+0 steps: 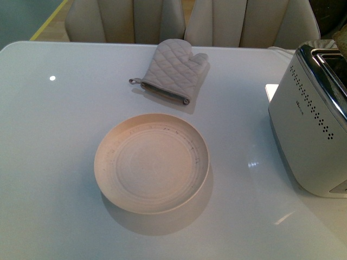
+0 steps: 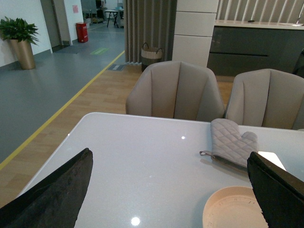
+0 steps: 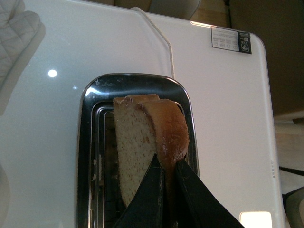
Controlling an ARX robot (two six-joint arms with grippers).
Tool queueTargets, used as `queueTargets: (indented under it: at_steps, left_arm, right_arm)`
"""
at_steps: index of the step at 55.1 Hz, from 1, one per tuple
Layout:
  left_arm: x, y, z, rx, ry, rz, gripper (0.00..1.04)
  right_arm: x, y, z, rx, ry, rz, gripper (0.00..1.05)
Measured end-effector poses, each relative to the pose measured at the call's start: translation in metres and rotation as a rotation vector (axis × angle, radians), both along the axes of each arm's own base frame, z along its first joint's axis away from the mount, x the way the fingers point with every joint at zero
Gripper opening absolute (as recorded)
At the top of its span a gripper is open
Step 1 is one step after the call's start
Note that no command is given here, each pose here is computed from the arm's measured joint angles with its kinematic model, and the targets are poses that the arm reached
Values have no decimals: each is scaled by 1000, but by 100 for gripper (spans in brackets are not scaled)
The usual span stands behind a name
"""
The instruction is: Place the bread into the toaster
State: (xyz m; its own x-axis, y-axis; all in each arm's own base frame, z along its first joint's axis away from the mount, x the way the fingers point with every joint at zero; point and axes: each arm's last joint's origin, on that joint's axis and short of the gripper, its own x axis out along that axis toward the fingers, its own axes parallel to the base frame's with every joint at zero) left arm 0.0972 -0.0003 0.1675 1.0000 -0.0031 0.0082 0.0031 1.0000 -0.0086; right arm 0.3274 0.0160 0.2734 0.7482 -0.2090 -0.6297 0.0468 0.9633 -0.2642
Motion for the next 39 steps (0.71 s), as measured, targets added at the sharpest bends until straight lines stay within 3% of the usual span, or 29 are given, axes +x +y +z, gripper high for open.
queueTargets:
  at_steps: [39]
  left_arm:
    - [0, 0, 0, 0, 0, 0, 97]
  right_arm:
    - [1, 11, -40, -29, 102, 12, 3]
